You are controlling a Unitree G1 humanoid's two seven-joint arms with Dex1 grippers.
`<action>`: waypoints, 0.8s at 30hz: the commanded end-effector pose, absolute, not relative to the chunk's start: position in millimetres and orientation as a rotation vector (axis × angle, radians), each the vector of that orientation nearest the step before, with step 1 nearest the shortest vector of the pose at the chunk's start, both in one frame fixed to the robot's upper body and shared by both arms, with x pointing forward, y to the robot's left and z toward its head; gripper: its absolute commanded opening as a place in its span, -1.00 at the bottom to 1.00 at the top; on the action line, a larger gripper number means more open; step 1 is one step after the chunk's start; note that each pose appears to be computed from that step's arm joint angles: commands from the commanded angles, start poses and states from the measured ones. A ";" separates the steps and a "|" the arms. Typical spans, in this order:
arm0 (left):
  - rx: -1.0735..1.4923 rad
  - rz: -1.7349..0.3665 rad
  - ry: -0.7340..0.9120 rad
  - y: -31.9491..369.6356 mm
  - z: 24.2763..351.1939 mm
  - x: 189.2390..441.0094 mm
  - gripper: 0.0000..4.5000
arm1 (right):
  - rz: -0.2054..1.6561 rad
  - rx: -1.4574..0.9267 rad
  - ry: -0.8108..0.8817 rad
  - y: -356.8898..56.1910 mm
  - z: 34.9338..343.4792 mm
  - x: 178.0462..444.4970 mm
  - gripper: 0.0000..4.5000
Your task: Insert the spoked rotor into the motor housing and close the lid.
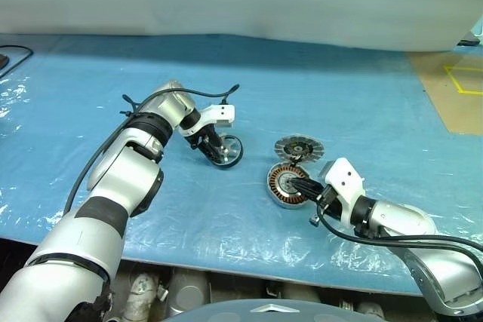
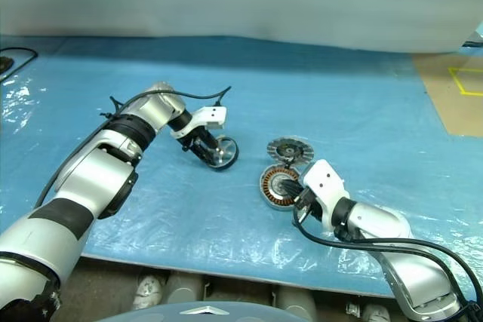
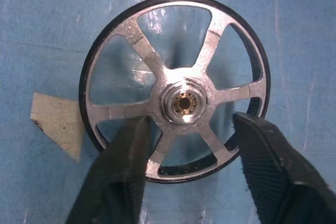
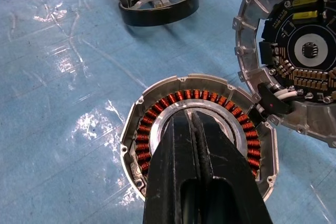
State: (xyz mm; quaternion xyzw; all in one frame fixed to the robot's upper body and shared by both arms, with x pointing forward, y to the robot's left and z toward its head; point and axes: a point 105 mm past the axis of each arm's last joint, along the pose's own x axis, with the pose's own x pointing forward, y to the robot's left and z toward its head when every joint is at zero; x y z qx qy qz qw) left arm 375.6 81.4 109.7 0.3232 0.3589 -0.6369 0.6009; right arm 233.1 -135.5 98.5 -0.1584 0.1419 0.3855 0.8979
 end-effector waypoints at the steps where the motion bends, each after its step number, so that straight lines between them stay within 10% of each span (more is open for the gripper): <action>1: 0.753 -1.510 0.760 79.7 125.8 377.0 -0.08 | 0.811 -0.350 0.247 -129.9 108.2 230.4 -1.00; 10: 0.876 -1.564 0.703 98.7 131.9 375.3 -0.08 | 0.816 -0.360 0.247 -129.7 110.4 233.2 -1.00; 18: 0.794 -1.559 0.602 86.9 148.8 380.1 0.92 | 0.822 -0.370 0.251 -126.7 111.3 234.2 -1.00; 24: 0.830 -1.545 0.563 79.2 158.2 384.7 0.92 | 0.822 -0.371 0.256 -128.4 110.6 233.8 -1.00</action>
